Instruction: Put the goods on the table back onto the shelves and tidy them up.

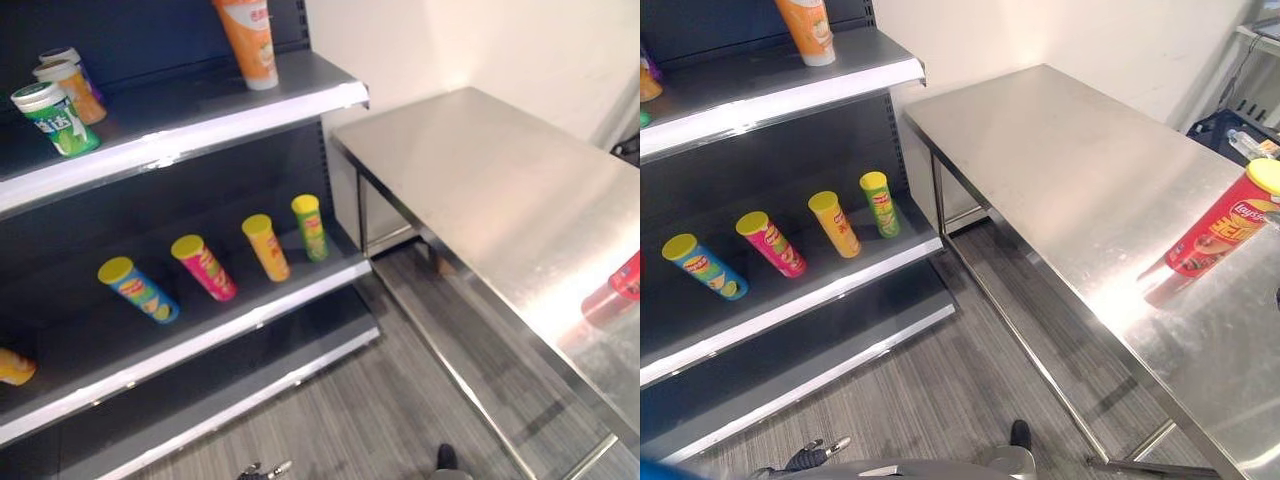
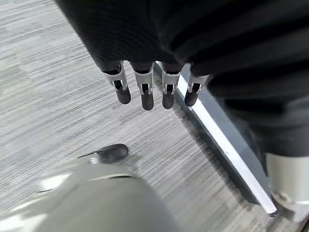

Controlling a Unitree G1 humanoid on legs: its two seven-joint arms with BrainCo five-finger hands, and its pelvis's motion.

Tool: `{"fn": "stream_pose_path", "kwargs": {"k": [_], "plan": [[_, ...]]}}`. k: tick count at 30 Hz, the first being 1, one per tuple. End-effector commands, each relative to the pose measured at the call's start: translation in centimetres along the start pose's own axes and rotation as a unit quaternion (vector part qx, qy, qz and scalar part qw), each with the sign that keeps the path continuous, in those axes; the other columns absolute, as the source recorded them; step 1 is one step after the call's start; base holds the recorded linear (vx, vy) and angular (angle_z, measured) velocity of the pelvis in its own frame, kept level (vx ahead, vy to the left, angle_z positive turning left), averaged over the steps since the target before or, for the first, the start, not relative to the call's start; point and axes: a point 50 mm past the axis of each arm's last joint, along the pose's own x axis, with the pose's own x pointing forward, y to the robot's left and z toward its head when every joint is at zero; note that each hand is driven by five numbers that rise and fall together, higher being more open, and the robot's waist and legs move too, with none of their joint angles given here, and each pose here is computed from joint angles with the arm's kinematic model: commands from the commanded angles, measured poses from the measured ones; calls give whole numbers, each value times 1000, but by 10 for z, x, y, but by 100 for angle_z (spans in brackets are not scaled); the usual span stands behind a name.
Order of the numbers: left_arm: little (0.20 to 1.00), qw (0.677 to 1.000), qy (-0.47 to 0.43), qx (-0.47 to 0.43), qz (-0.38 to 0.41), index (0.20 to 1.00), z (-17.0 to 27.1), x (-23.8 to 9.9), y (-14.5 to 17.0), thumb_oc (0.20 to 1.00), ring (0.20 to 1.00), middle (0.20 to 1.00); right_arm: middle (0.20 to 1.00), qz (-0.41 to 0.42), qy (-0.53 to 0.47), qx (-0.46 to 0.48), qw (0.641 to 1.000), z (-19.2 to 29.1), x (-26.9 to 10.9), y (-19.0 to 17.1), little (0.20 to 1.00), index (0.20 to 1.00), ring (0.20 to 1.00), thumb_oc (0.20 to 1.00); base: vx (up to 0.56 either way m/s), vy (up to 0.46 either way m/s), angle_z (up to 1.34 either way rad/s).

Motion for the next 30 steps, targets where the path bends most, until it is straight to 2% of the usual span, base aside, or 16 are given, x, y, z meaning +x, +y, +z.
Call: {"fn": "stream_pose_path", "kwargs": {"k": [1, 30], "plan": [[1000, 1000, -14, 13, 24, 1000, 14, 4, 24, 1000, 1000, 1000, 1000, -13, -51, 1, 999, 31, 23, -15, 1000, 1000, 1000, 1000, -1, -38, 9], [1000, 999, -13, 21, 26, 1000, 10, 3, 23, 1000, 1000, 1000, 1000, 6, -45, -21, 999, 35, 34, -6, 1000, 1000, 1000, 1000, 1, -2, 2]]}}
